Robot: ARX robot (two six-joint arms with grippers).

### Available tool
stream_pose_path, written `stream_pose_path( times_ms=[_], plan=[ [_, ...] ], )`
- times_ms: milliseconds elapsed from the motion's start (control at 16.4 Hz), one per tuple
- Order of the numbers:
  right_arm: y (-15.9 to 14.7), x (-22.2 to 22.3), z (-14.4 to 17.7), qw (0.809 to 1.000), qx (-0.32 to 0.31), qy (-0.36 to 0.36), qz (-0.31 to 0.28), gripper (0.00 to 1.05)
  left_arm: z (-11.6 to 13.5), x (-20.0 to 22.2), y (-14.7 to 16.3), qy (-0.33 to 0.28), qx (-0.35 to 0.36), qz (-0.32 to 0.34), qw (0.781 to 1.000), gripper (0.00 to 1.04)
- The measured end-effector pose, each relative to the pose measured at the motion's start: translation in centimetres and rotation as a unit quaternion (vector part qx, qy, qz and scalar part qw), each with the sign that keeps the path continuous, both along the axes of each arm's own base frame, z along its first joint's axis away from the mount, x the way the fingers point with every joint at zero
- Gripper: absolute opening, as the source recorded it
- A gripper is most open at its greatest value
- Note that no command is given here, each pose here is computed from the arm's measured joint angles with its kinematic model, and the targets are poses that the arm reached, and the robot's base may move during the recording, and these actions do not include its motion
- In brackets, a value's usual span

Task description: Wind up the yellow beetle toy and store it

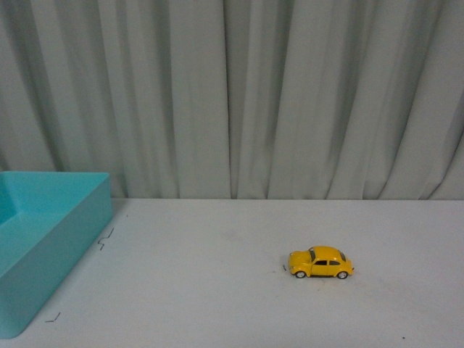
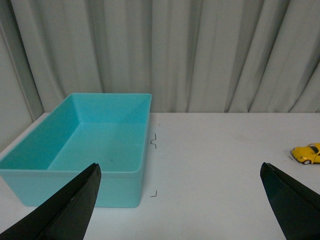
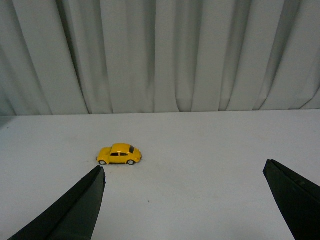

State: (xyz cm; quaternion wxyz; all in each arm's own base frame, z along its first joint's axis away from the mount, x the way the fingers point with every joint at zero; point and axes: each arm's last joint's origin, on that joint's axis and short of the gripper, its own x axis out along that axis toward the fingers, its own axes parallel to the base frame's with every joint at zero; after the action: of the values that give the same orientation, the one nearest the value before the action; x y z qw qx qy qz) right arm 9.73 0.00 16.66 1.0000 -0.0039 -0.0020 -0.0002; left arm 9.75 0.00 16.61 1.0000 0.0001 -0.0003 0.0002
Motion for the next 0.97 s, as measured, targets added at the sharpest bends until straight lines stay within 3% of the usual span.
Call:
stream_pose_path(
  times_ms=[974],
  plan=[
    [0.00, 0.00, 0.00, 1.000, 0.000, 0.000, 0.000, 0.98, 0.00, 0.00, 0.00, 0.000, 0.000, 0.000, 1.000, 0.98]
  ],
)
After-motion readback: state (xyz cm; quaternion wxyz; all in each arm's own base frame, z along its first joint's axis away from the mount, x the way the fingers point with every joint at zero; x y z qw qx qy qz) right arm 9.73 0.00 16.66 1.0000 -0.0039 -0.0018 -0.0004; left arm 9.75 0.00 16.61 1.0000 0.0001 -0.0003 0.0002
